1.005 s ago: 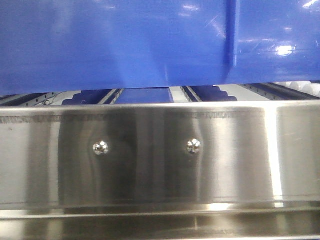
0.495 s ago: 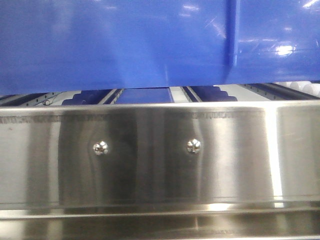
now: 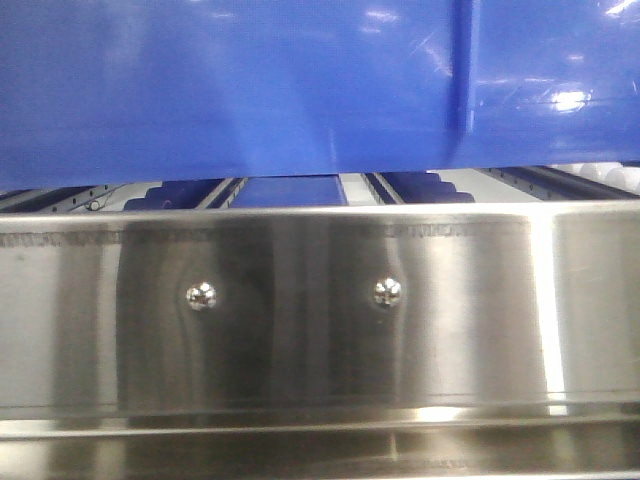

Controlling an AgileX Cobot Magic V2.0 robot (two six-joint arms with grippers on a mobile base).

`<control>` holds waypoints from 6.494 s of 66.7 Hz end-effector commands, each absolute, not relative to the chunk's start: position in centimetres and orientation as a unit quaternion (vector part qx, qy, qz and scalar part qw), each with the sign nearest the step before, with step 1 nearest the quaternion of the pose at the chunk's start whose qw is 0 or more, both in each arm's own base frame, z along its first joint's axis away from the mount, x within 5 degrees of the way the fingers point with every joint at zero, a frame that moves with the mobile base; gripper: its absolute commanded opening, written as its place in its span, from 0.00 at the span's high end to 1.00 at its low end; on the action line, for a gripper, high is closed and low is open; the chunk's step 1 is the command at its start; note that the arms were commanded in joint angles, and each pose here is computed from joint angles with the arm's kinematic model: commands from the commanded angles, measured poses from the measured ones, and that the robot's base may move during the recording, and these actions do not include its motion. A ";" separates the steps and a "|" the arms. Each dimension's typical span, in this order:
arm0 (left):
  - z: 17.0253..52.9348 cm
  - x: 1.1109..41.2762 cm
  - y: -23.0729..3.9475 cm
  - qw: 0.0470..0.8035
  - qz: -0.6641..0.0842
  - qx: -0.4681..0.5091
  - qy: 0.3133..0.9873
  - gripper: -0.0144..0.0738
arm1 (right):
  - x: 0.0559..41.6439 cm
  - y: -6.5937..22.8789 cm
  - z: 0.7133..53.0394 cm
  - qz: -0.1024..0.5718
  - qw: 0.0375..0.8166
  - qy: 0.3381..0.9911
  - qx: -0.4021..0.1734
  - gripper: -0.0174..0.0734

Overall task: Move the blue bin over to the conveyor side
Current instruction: 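Close both grippers on the blue bin's side walls, then lift the blue bin with both grippers and pull it off the rollers, then hold the blue bin in both grippers while driving away from the rack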

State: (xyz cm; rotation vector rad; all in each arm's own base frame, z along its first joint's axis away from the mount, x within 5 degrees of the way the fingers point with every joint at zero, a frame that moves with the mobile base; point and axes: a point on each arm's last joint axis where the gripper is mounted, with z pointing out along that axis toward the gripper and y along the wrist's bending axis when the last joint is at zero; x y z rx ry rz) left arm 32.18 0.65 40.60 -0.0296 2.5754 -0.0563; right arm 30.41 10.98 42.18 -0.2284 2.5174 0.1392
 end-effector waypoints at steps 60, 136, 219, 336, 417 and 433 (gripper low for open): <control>46.7 26.0 0.6 0.389 -0.009 -0.007 0.921 0.86 | 26.0 9.1 47.0 0.066 0.379 0.920 -0.079 0.89; 48.4 12.1 -0.1 0.588 -0.025 -0.009 0.809 0.86 | 12.2 3.9 51.4 0.112 0.560 0.818 -0.074 0.89; 48.4 12.1 -0.1 0.588 -0.025 -0.009 0.809 0.86 | 12.3 4.0 51.5 0.113 0.564 0.814 -0.074 0.89; 48.7 11.0 -0.2 0.600 -0.024 -0.008 0.800 0.86 | 12.3 4.0 51.5 0.113 0.566 0.814 -0.074 0.89; 48.7 11.0 -0.2 0.600 -0.024 -0.008 0.800 0.86 | 12.3 4.0 51.5 0.113 0.566 0.814 -0.074 0.89; 48.7 11.0 -0.2 0.600 -0.024 -0.008 0.800 0.86 | 12.3 4.0 51.5 0.113 0.566 0.814 -0.074 0.89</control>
